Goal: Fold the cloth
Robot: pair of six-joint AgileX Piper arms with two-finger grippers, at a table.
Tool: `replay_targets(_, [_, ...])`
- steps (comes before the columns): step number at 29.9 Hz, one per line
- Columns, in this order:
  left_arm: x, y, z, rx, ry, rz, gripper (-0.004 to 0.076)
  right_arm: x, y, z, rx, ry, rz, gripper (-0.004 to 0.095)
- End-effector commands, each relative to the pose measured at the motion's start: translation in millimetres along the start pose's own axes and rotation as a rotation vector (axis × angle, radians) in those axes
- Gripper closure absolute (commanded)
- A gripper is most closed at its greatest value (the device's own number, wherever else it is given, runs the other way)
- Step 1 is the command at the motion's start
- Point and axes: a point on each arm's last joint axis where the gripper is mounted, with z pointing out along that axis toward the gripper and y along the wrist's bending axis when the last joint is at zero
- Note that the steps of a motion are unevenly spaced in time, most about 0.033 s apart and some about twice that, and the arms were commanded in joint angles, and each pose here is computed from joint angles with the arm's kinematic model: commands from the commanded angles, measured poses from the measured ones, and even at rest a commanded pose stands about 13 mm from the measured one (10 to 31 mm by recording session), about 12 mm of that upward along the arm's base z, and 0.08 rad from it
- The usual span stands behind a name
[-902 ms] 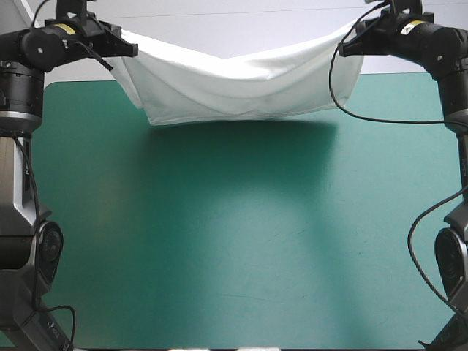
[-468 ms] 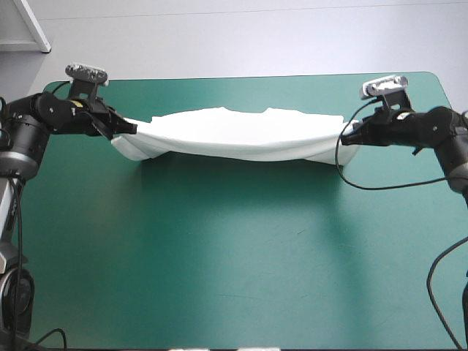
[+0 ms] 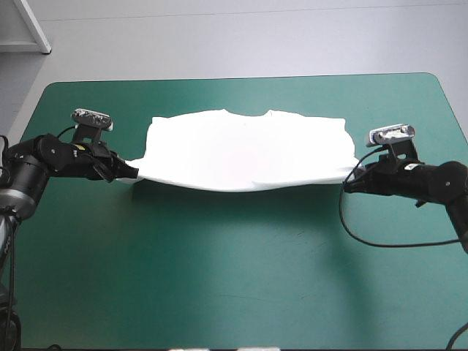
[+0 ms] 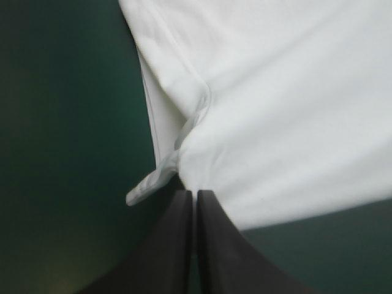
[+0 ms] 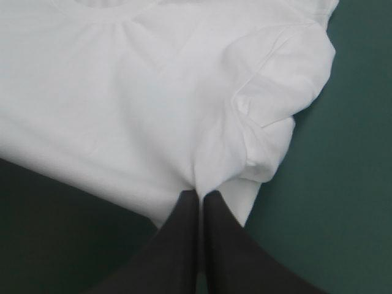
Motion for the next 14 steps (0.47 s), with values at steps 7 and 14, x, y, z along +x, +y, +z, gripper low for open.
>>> replay_targets(7, [45.1, -20.5, -18.6, 0.018, 0.002, -0.04, 0.0705, 56.8, 11.6, -15.2, 0.029, 0.099, 0.052, 0.0921])
replay_targets(14, [99.0, -40.4, -22.6, 0.076, 0.139, -0.067, 0.0705, 96.3, 17.8, -19.6, 0.044, 0.233, 0.12, 0.0921])
